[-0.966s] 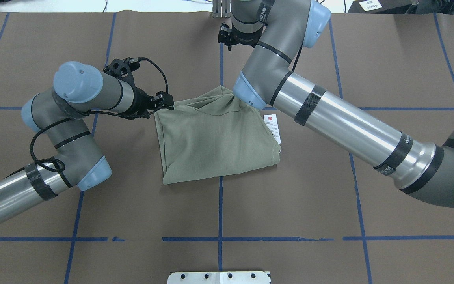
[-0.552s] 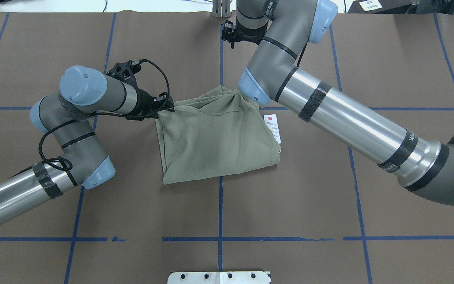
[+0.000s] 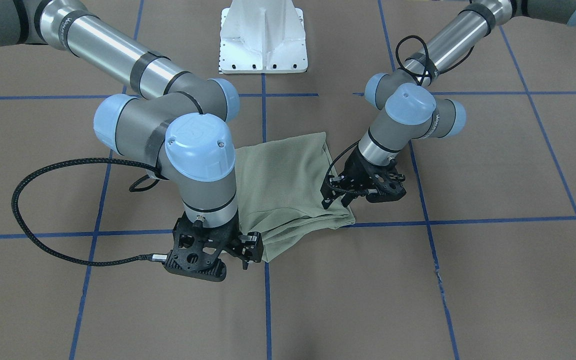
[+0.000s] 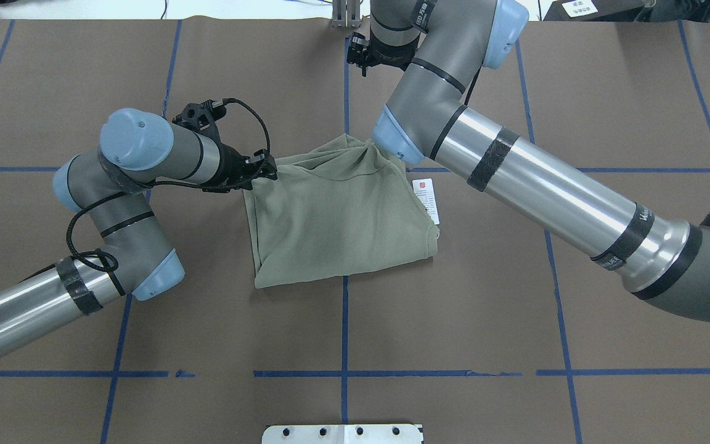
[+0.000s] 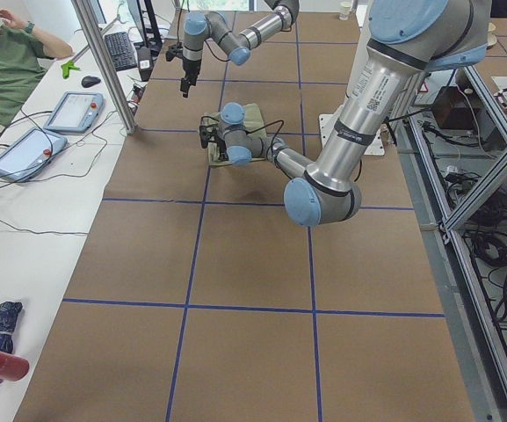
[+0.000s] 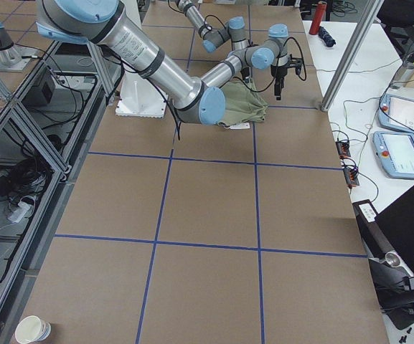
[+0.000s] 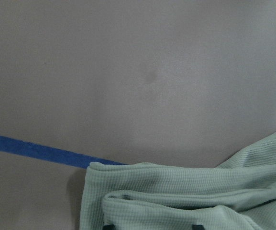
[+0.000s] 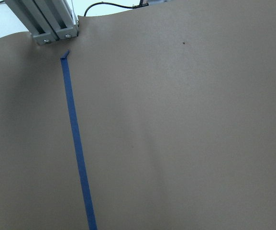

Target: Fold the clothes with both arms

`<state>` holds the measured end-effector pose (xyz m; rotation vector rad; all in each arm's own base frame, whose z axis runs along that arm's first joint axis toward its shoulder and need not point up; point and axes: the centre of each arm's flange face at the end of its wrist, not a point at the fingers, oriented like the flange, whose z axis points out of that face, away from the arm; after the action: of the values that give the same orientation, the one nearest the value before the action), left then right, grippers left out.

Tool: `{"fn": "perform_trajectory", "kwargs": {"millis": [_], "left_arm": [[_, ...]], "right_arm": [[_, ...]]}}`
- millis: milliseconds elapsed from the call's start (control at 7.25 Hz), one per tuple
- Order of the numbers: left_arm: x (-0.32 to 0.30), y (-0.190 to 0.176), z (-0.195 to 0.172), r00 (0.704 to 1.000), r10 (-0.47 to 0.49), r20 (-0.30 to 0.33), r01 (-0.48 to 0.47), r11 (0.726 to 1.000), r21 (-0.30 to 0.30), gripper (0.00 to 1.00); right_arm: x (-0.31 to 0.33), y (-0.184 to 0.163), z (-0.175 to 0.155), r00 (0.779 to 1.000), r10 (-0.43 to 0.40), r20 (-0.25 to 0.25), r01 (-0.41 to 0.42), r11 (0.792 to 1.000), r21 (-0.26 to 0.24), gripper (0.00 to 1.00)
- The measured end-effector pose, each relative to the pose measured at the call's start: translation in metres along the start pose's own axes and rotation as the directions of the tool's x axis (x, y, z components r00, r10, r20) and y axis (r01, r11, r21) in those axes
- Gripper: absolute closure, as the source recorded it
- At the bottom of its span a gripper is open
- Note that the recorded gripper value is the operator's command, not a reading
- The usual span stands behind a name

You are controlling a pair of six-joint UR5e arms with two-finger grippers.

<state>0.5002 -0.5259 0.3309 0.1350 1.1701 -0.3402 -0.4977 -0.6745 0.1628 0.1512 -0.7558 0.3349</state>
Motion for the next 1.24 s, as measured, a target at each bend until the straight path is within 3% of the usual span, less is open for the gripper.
{"fn": "perform_trajectory", "kwargs": {"millis": [138,276,414,828,1241], "left_arm": [[0.0,0.003,0.002,1.0,0.002,0.002,-0.002,1.0,0.002,0.63],[0.0,0.004,0.003,1.0,0.002,0.004,-0.002,1.0,0.004,0.74],[0.0,0.004,0.003,1.0,0.003,0.004,-0.003,1.0,0.005,1.0],[-0.003,0.004,0.001,1.0,0.007,0.007,-0.007,1.0,0.007,1.0],[-0.02,-0.011,-0.008,0.994,0.103,0.023,-0.103,0.994,0.027,1.0]], "right_arm": [[0.0,0.0,0.0,1.0,0.0,0.0,0.0,1.0,0.0,0.0],[0.0,0.0,0.0,1.0,0.0,-0.001,0.0,1.0,0.0,0.0],[0.0,0.0,0.0,1.0,0.0,0.0,0.0,1.0,0.0,0.0],[-0.001,0.0,-0.001,1.0,-0.001,0.003,0.001,1.0,0.001,0.0],[0.005,0.001,0.002,1.0,-0.001,0.0,0.001,1.0,0.0,0.0]]}}
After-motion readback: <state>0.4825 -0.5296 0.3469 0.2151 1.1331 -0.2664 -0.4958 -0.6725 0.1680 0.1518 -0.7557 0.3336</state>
